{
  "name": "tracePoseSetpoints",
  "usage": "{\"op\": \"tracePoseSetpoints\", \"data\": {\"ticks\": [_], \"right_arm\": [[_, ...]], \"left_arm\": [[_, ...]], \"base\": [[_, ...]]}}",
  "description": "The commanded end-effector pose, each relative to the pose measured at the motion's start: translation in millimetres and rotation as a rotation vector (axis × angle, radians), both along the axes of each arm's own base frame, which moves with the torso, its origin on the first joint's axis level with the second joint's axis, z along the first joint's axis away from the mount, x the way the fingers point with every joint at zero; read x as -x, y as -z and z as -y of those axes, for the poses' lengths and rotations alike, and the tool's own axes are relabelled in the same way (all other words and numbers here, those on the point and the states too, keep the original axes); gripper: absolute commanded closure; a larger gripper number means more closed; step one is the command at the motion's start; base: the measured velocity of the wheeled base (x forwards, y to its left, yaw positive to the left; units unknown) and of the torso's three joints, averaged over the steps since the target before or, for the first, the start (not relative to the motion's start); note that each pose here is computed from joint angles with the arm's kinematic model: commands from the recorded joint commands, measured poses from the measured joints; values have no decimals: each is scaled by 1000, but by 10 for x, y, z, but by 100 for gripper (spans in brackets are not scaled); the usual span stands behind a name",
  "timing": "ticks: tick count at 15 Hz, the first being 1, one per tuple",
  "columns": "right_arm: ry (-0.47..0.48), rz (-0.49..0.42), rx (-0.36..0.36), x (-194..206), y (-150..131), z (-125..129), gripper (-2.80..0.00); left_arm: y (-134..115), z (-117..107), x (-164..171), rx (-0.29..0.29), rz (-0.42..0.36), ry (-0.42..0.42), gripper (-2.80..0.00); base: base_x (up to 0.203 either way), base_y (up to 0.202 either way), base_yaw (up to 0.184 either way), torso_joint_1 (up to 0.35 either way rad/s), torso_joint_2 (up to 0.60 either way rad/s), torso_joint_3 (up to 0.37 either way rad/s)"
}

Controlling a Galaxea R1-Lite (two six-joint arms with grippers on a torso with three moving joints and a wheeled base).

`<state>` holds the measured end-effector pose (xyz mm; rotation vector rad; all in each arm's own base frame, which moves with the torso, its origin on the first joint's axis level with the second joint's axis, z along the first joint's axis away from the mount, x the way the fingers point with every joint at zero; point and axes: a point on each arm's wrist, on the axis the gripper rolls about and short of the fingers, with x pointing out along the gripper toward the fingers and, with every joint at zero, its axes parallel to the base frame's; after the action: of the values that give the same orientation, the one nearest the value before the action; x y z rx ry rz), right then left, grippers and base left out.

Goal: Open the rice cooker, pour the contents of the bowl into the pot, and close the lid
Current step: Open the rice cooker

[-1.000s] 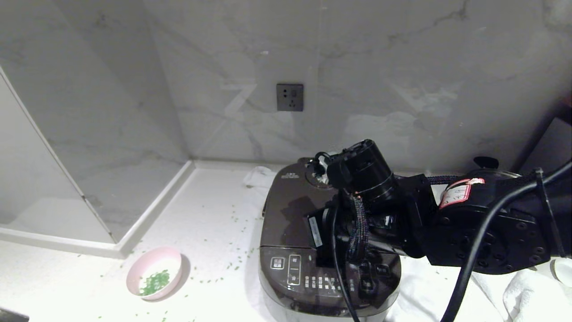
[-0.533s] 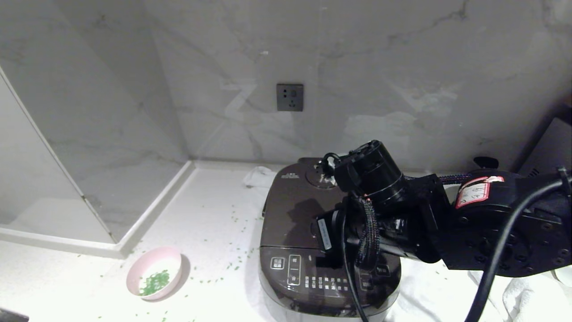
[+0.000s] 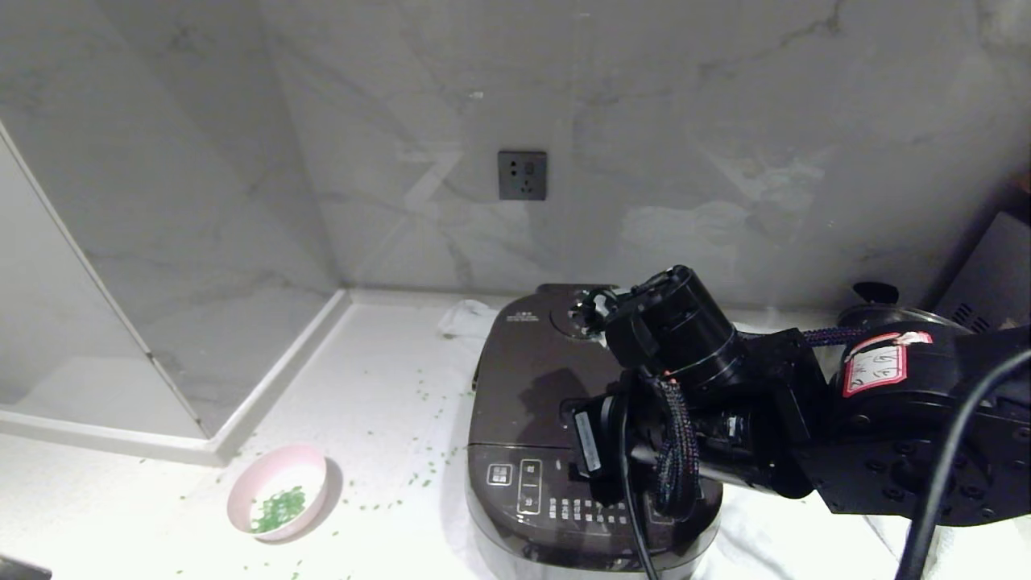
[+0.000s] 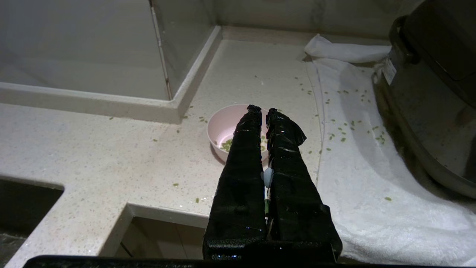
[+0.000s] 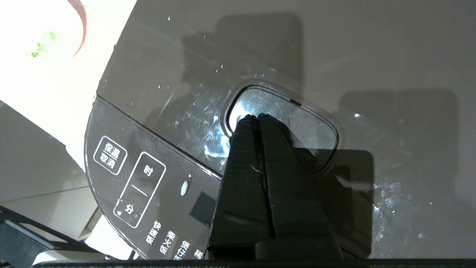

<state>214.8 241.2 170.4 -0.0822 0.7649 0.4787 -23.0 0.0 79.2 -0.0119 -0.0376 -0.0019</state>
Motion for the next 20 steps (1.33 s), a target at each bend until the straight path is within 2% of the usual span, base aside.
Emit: {"op": "tracePoseSetpoints", "data": {"ticks": [1,4,6,8,10,14,16,20], "right_arm": [[3,-19,17,5,72,-3,0],[5,-69,20,-1,192,6,0],[10,-66,18,-20,187,16,0],[9,-40,1,-13,97,25,0],[-1,5,-46,54,-108,66,0],[-58,160,-85,274,-531,190,0],[-121,281,-126,414,-758,230,0],[-190,504,-174,495,-937,267,0]], "left_arm": [[38,0,-11,0,-13,0,0],[38,0,-11,0,-13,-2,0],[38,0,-11,0,-13,-2,0],[38,0,-11,0,-13,-2,0],[38,0,-11,0,-13,0,0],[38,0,-11,0,-13,1,0],[38,0,-11,0,-13,-2,0],[38,0,-11,0,-13,0,0]], "base": [[0,0,0,0,0,0],[0,0,0,0,0,0],[0,0,0,0,0,0],[0,0,0,0,0,0],[0,0,0,0,0,0],[0,0,0,0,0,0],[0,0,0,0,0,0],[0,0,0,0,0,0]]}}
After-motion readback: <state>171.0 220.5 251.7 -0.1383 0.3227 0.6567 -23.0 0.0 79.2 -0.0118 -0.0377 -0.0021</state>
